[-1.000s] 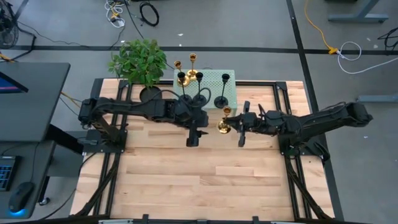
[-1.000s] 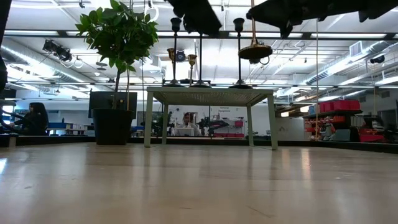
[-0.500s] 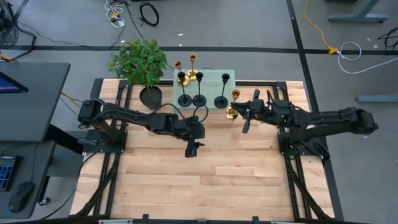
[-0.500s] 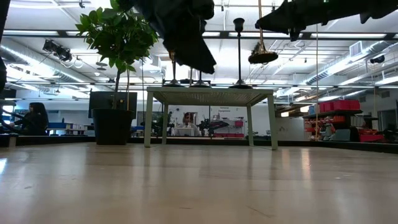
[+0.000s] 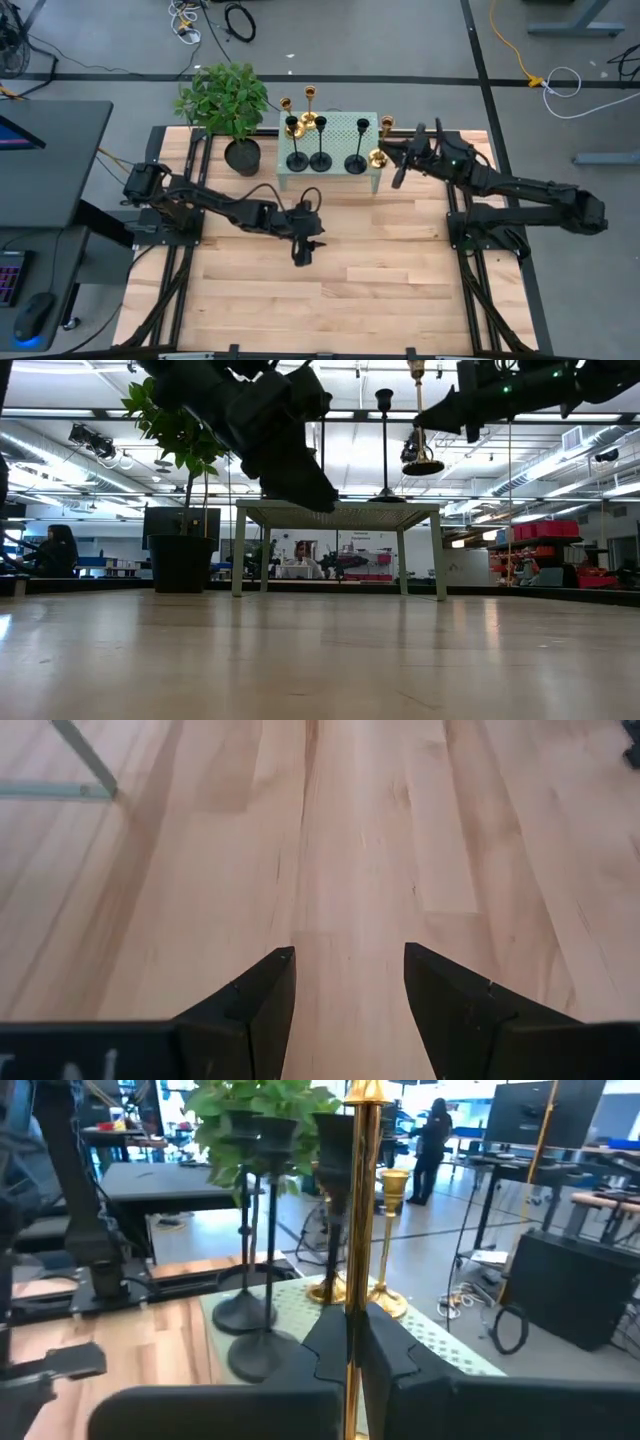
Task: Pick & Place candle stick holders
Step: Put the gold candle holder on the shelf, then return to Home Position
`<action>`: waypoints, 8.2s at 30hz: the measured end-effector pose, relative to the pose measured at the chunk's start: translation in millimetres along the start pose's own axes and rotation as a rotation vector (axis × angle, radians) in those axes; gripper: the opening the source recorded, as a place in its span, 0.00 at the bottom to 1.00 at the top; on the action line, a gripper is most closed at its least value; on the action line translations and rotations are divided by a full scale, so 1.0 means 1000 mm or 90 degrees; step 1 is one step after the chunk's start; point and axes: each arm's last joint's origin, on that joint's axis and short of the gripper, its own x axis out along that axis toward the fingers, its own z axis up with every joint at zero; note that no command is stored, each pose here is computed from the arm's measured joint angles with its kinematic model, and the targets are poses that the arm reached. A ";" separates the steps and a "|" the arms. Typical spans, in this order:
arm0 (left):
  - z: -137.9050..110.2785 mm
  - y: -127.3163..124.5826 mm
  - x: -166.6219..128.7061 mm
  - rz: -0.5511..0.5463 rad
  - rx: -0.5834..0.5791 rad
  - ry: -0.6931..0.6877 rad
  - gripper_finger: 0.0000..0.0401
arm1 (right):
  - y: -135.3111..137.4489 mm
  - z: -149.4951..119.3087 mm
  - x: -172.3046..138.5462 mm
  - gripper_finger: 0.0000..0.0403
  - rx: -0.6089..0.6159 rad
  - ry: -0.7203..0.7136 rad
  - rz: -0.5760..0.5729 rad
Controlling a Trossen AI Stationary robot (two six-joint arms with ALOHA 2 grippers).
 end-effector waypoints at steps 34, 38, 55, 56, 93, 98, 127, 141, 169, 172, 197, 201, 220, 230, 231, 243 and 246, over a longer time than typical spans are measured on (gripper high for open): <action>-0.058 -0.007 -0.003 0.000 -0.041 -0.177 0.47 | -0.100 -0.039 0.085 0.00 0.094 -0.031 0.005; -0.058 -0.007 -0.003 0.000 -0.041 -0.176 0.47 | -0.105 -0.043 0.102 0.00 0.099 -0.017 0.008; -0.058 -0.007 -0.003 0.001 -0.034 -0.175 0.47 | -0.113 -0.055 0.128 0.00 0.074 0.006 0.002; -0.058 -0.007 -0.003 0.001 -0.034 -0.175 0.47 | -0.113 -0.056 0.128 0.00 0.072 0.006 0.002; -0.058 -0.007 -0.003 0.001 -0.040 -0.175 0.47 | -0.113 -0.051 0.125 0.40 0.064 0.006 -0.002; -0.058 -0.007 -0.003 0.001 -0.040 -0.175 0.47 | -0.111 -0.041 0.117 0.47 0.049 0.018 -0.002; -0.037 -0.020 -0.070 0.135 0.053 -0.195 0.47 | -0.023 -0.038 0.005 0.53 0.092 0.075 0.143; -0.083 0.010 -0.135 0.166 0.039 -0.309 0.47 | 0.072 -0.076 -0.054 0.53 0.090 -0.103 0.286; -0.161 0.023 -0.156 0.119 0.041 -0.380 0.47 | 0.097 -0.124 -0.077 0.53 0.073 -0.023 0.246; -0.162 0.023 -0.156 0.125 0.040 -0.375 0.47 | 0.097 -0.125 -0.077 0.53 0.078 -0.020 0.247; -0.157 0.025 -0.166 0.103 0.013 -0.429 0.47 | 0.082 -0.102 -0.092 0.53 0.130 -0.110 0.250; -0.155 0.026 -0.172 0.098 -0.004 -0.459 0.47 | 0.074 -0.090 -0.100 0.53 0.169 -0.175 0.244; -0.151 0.033 -0.188 0.093 -0.052 -0.540 0.47 | 0.029 -0.061 -0.133 0.53 0.282 -0.419 0.148; -0.153 0.043 -0.196 0.132 -0.076 -0.567 0.47 | 0.027 -0.060 -0.134 0.53 0.292 -0.429 0.132; -0.153 0.044 -0.197 0.133 -0.080 -0.573 0.47 | 0.027 -0.061 -0.134 0.53 0.289 -0.424 0.131; -0.151 0.047 -0.207 0.132 -0.109 -0.628 0.47 | 0.028 -0.062 -0.133 0.53 0.267 -0.415 0.124; -0.151 0.047 -0.207 0.132 -0.109 -0.627 0.47 | 0.030 -0.066 -0.130 0.53 0.219 -0.387 0.121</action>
